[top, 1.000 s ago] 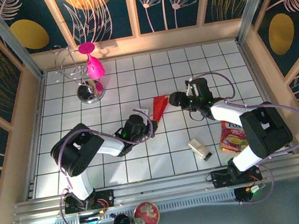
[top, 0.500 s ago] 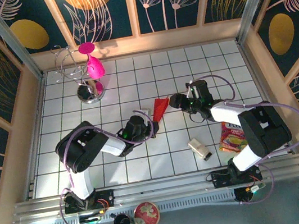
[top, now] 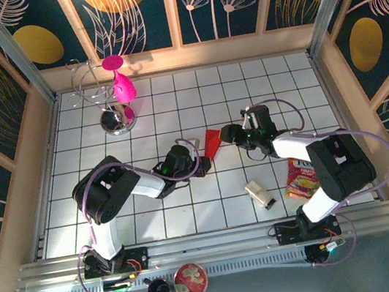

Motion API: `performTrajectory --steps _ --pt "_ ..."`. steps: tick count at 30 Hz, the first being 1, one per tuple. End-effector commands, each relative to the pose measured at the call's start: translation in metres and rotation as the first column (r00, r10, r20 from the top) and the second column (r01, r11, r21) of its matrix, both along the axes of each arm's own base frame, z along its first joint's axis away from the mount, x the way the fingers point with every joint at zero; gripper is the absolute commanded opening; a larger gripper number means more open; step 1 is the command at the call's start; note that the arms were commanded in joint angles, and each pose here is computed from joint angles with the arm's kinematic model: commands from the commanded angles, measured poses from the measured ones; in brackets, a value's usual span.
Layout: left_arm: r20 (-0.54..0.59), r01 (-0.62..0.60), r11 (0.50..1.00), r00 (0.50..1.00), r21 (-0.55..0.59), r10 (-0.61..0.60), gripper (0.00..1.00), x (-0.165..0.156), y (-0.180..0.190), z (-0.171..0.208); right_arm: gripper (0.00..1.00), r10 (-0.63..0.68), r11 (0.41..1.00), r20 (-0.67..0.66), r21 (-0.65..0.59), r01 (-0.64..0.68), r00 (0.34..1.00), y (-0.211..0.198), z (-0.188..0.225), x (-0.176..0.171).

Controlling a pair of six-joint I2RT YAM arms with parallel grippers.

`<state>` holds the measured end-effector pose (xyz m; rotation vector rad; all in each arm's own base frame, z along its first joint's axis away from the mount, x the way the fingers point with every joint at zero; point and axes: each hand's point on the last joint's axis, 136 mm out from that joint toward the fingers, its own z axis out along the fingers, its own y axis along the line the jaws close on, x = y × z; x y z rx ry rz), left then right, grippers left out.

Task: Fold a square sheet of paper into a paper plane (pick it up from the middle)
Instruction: Fold the wing for the fifth time at the center of the table.

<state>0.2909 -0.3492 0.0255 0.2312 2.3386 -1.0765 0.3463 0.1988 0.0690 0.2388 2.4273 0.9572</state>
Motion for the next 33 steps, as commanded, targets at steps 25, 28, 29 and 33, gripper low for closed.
performTrajectory --steps 25,28,29,33 --pt "-0.326 0.026 0.987 0.942 -0.160 -0.078 0.10 -0.006 -0.008 0.000 0.67 0.151 0.976 -0.093 -0.145 -0.163 0.984 0.024 -0.044 0.003" --pt "-0.336 0.024 0.986 0.939 -0.164 -0.078 0.10 -0.007 -0.007 -0.003 0.65 0.124 0.975 -0.123 -0.169 -0.144 0.985 0.021 -0.054 0.005" --pt "-0.337 0.020 0.986 0.938 -0.165 -0.076 0.11 -0.006 -0.007 -0.003 0.65 0.114 0.973 -0.135 -0.183 -0.138 0.984 0.019 -0.058 0.004" --pt "-0.339 0.017 0.986 0.938 -0.167 -0.073 0.12 -0.006 -0.006 -0.003 0.63 0.088 0.965 -0.173 -0.231 -0.127 0.981 0.015 -0.072 0.003"
